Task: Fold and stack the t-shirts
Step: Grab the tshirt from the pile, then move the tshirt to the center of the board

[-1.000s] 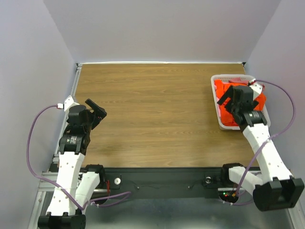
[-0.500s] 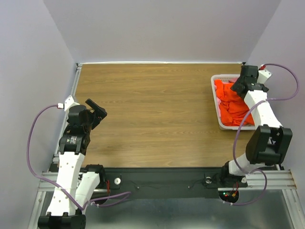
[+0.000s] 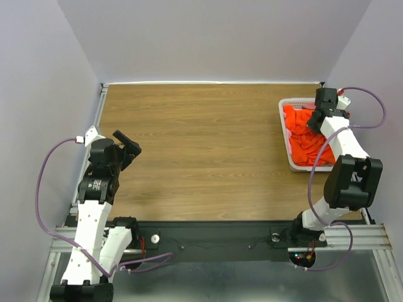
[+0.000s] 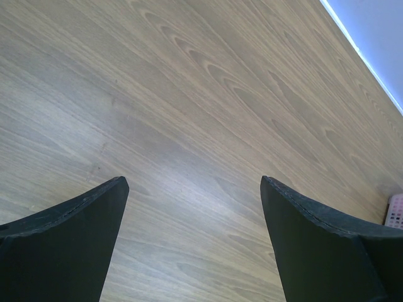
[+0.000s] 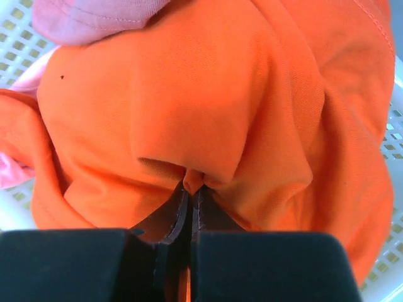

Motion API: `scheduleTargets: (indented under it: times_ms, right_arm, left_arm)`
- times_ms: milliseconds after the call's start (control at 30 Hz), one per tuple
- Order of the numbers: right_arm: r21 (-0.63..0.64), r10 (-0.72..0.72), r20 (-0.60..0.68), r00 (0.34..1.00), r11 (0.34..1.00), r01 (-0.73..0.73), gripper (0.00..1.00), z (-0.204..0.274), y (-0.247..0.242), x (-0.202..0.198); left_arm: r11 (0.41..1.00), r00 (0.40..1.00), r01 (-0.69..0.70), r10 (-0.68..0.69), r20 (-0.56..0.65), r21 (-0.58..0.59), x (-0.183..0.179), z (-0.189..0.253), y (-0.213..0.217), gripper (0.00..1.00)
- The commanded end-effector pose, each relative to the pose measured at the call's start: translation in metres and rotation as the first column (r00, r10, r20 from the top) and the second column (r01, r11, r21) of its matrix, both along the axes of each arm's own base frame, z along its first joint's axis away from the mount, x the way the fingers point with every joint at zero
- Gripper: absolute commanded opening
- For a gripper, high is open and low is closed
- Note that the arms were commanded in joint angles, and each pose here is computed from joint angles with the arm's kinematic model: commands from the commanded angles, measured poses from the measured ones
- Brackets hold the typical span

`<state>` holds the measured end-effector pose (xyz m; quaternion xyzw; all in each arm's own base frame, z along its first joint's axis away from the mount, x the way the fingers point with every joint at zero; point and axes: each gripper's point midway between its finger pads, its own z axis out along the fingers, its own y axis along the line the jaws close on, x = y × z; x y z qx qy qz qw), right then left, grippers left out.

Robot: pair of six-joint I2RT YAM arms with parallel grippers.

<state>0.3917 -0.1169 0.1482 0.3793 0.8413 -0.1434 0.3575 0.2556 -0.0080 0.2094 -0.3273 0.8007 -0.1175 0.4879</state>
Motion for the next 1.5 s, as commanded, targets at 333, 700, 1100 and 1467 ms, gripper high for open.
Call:
scheduleTargets:
  times_ms: [333,700,1100,1467]
  right_arm:
    - [-0.108,0.264,0.553,0.79,0.963,-0.246,0.0,0.247,0.042,-0.002]
    - [-0.281,0.581,0.754,0.306,0.707,-0.649,0.0,0.412,0.137,-0.006]
    - [-0.333,0.758,0.653,0.001,0.288,-0.898,0.0,0.376,0.373,0.014]
    - [-0.071,0.722,0.424,0.547,0.628,-0.775,0.14,0.194,0.327,0.055]
  left_arm:
    - [1.0,1.0,0.012,-0.012,0.023,0.01,0.004,0.002,0.0,0.99]
    - [1.0,1.0,-0.001,0.0,0.031,0.015,0.003,0.004,0.002,0.99]
    - [1.0,1.0,-0.026,0.026,-0.007,0.0,0.016,-0.004,0.003,0.99]
    - [0.995,0.988,-0.099,0.098,-0.118,-0.001,0.023,-0.033,0.011,0.98]
